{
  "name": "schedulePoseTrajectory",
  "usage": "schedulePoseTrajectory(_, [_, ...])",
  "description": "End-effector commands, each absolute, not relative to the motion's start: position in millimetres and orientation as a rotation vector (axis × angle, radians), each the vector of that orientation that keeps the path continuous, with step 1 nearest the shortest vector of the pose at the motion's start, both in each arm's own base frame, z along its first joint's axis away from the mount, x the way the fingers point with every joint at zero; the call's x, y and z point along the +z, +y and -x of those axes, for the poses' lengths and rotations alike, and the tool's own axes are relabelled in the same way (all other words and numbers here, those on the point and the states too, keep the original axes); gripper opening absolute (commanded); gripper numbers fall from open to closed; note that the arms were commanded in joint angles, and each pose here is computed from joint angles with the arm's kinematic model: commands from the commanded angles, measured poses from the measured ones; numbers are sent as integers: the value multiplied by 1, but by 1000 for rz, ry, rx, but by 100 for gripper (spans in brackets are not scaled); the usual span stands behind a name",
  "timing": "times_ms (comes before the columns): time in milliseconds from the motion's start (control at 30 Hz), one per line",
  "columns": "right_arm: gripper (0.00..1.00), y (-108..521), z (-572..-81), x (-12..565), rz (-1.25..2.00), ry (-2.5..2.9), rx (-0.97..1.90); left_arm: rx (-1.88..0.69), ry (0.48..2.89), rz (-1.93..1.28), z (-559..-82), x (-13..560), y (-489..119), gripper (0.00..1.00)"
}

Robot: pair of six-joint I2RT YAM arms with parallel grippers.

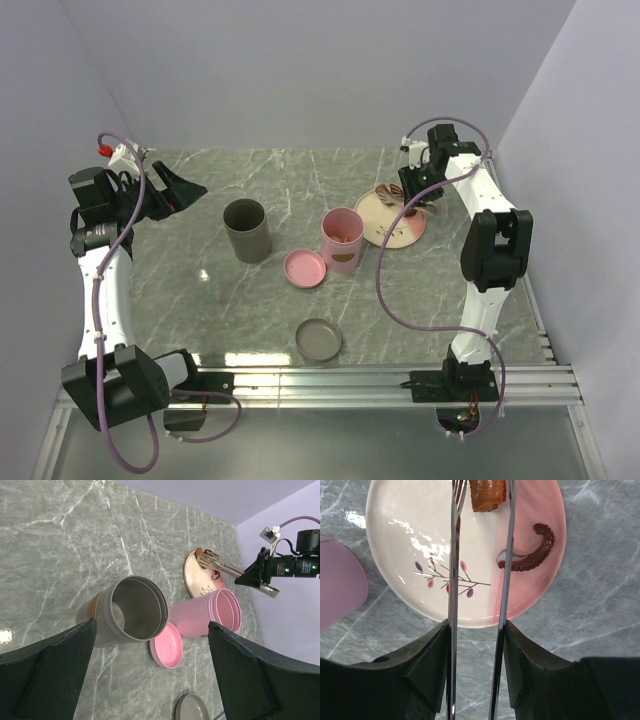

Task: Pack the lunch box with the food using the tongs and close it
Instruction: Pick up the fake food from the plate.

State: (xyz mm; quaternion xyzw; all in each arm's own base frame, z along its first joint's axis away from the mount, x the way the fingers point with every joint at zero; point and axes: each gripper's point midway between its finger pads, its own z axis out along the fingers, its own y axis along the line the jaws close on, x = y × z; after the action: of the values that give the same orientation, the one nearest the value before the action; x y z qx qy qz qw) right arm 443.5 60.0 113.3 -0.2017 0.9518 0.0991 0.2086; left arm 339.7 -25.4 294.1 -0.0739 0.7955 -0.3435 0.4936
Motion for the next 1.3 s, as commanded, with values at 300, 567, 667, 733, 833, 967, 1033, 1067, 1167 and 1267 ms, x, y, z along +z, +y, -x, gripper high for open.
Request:
schedulePoseTrajectory(300, [44,64,-439,118,587,2613,265,-840,1899,148,-342,302,-26,99])
schedulePoseTrajectory(567, [40,63,-424,156,564,2549,283,-843,1891,136,-340,307,-28,99])
schedulePoseTrajectory(667, [38,62,-418,170,551,2528,298,-840,1889,128,-338,310,-28,99])
schedulePoseTrajectory(733, [38,63,-415,176,554,2517,309,-836,1887,126,-338,310,-28,99])
schedulePoseTrajectory(833, [38,63,-409,191,552,2498,319,-836,1883,122,-336,311,-29,99])
schedulePoseTrajectory(967, [38,73,-402,224,549,2437,381,-841,1881,122,-336,311,-29,99])
schedulePoseTrajectory(1033, [38,82,-401,247,539,2392,428,-847,1882,128,-337,310,-29,99])
schedulePoseTrajectory(1067, [38,97,-394,258,570,2365,494,-851,1883,133,-338,309,-29,99])
schedulePoseTrajectory(1167, [38,124,-385,289,605,2292,564,-864,1884,146,-339,306,-29,99])
schedulePoseTrajectory(1267, [38,165,-373,317,678,2214,669,-860,1888,146,-340,306,-29,99])
